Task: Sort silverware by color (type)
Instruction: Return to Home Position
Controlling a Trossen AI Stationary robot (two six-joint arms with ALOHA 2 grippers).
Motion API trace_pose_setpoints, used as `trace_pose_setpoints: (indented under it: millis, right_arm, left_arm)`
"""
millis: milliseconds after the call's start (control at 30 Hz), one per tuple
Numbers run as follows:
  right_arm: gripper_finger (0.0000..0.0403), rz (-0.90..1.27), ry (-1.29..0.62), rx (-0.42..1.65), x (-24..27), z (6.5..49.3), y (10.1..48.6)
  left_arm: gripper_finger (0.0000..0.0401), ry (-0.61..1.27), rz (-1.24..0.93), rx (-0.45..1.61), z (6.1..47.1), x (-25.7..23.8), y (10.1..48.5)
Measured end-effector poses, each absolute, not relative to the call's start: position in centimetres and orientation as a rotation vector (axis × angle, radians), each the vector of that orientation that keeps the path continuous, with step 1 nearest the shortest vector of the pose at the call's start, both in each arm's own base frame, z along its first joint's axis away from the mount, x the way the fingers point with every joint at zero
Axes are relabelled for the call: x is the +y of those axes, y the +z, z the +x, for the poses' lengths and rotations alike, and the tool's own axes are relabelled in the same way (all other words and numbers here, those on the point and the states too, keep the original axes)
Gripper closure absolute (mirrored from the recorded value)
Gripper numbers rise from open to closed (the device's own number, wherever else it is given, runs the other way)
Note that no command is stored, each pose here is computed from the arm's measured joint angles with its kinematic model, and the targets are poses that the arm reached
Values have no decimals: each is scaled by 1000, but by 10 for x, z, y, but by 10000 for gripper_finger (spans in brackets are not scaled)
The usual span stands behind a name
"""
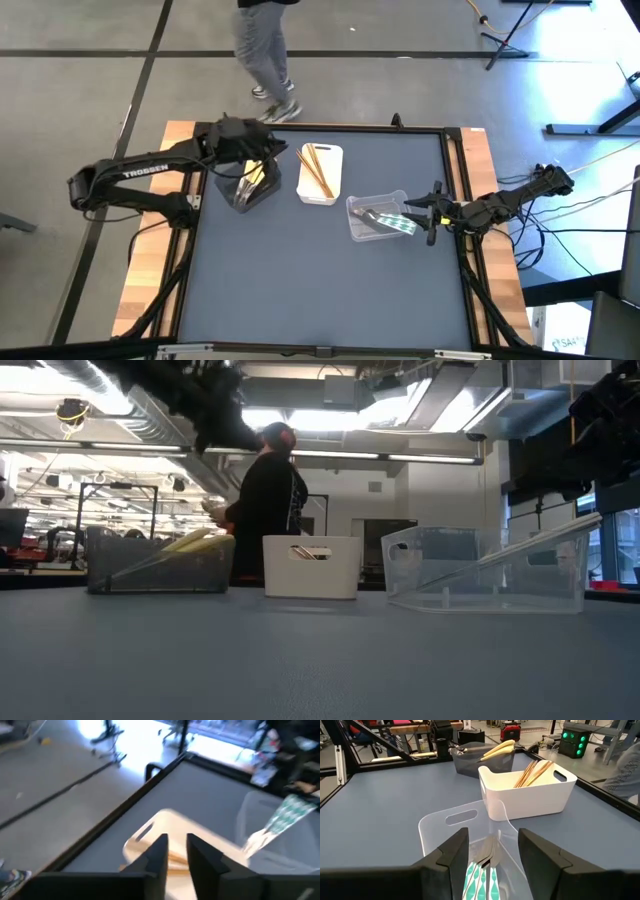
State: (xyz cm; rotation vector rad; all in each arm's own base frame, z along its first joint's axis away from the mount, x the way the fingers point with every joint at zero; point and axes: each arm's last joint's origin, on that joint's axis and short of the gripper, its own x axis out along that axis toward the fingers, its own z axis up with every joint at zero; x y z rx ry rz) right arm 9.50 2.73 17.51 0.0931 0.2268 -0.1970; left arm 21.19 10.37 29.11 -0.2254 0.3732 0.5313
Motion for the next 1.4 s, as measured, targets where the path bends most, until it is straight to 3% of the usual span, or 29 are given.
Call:
trace_pose_setpoints:
  millis: [167, 367, 667, 1400]
  right_arm:
    - [243, 96, -196, 221, 27, 95, 176]
    - [243, 117, -171, 176, 28, 96, 181]
    - [243, 137, -156, 140, 29, 97, 185]
    - [243, 121, -146, 74, 23, 85, 189]
  left_arm:
    - [393, 452, -146, 306, 216, 88, 318]
    - [400, 362, -95, 230, 201, 63, 339]
    - [401, 312, -65, 221, 138, 29, 353]
    - [401, 107, -49, 75, 93, 6, 240]
